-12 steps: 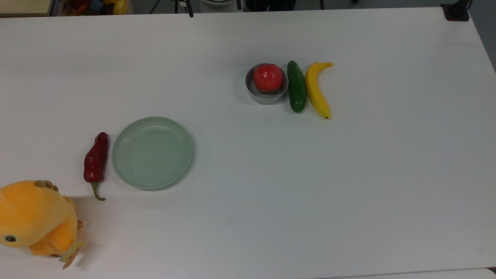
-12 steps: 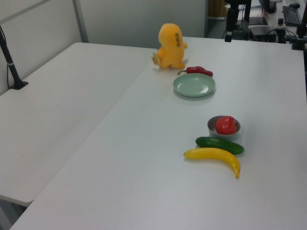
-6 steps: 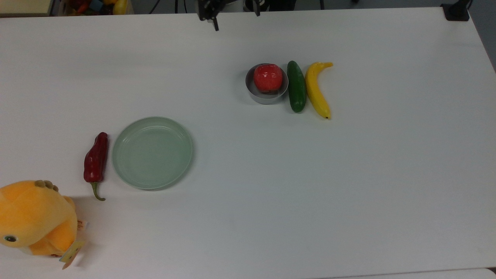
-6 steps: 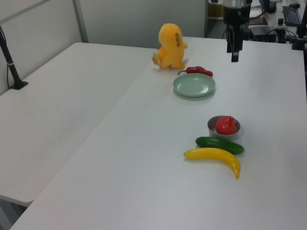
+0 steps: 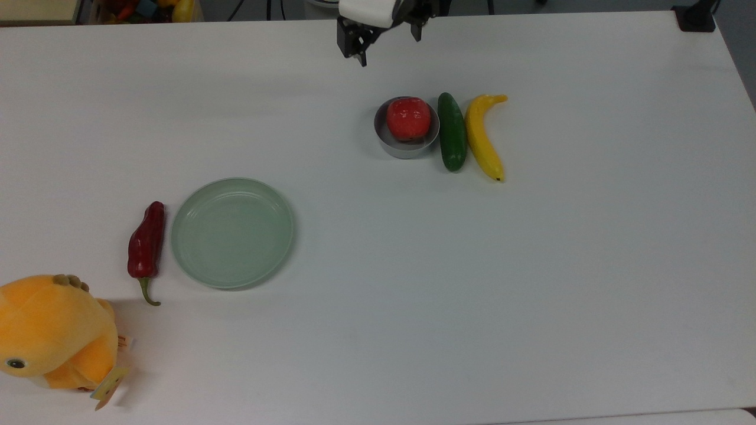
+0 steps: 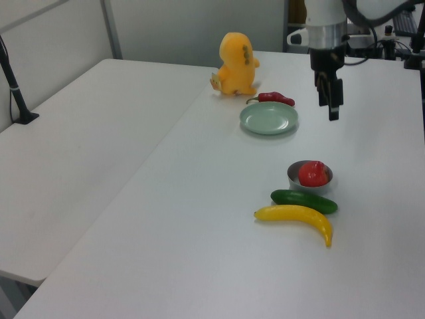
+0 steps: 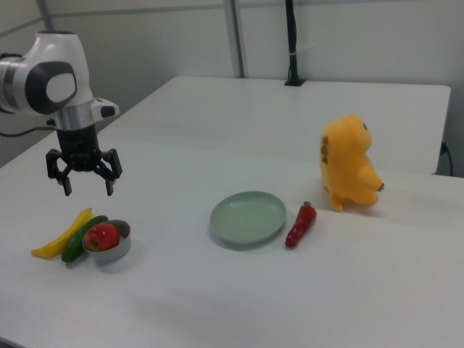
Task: Red apple placed in the center of the desktop
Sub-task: 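Move the gripper over the red apple in the grey bowl and lower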
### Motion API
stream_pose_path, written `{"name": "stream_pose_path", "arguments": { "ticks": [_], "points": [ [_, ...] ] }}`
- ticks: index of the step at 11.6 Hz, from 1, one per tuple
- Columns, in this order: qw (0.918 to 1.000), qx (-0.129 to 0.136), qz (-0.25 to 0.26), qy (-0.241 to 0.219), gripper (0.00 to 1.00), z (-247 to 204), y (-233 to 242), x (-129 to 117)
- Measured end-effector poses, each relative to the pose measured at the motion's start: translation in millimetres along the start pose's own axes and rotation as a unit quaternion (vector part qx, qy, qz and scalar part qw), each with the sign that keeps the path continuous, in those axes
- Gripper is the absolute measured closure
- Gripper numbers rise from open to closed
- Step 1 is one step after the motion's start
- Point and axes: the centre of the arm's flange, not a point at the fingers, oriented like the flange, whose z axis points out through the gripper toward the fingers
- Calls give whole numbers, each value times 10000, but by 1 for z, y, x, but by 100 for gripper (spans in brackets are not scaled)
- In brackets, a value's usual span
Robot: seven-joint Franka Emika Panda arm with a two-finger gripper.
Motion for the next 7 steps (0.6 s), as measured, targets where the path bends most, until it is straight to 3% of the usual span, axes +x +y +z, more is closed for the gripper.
{"name": "stream_pose_path", "arguments": {
  "ticks": [3,7],
  "points": [
    [9998,-87,-124,-109,0,37,-9,0],
    [9994,-196,-288,71,0,84,-23,2]
  ]
}}
